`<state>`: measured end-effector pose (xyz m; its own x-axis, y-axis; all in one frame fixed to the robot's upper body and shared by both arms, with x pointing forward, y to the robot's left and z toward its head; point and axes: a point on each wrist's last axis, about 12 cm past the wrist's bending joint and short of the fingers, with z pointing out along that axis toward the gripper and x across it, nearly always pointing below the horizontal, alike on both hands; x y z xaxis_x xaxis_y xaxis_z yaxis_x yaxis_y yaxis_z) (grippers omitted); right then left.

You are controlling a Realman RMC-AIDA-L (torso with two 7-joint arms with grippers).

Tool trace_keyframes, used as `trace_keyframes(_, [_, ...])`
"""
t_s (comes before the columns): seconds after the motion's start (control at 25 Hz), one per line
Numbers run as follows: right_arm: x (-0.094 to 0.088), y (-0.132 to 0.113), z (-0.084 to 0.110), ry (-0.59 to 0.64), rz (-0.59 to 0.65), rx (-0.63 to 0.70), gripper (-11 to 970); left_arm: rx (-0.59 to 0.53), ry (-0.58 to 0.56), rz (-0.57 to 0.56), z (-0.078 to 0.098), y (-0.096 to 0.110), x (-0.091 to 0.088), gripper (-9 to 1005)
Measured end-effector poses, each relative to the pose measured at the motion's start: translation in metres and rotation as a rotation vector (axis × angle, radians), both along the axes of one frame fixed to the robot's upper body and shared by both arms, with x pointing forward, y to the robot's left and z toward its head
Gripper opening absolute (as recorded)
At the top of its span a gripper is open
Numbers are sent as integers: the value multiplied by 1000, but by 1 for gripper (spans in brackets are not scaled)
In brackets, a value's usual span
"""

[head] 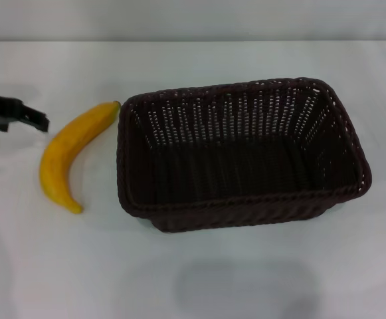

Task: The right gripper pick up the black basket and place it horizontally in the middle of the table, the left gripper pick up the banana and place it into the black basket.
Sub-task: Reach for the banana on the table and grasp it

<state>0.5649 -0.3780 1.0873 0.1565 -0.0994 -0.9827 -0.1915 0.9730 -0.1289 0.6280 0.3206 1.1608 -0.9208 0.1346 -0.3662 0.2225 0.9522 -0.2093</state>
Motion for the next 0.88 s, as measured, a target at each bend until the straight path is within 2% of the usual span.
trace_keyframes(0.2, [-2, -1, -4, 17, -14, 0, 686, 80, 17, -85, -3, -29, 9, 857])
trace_keyframes(0.32, [-3, -1, -7, 29, -20, 5, 686, 88, 33, -113, -7, -39, 10, 844])
trace_keyframes(0.56, [-4, -2, -8, 35, -25, 6, 685, 91, 65, -129, -16, -47, 9, 820])
trace_keyframes(0.88, [-4, -1, -9, 36, -20, 8, 685, 93, 73, -117, -20, -45, 7, 787])
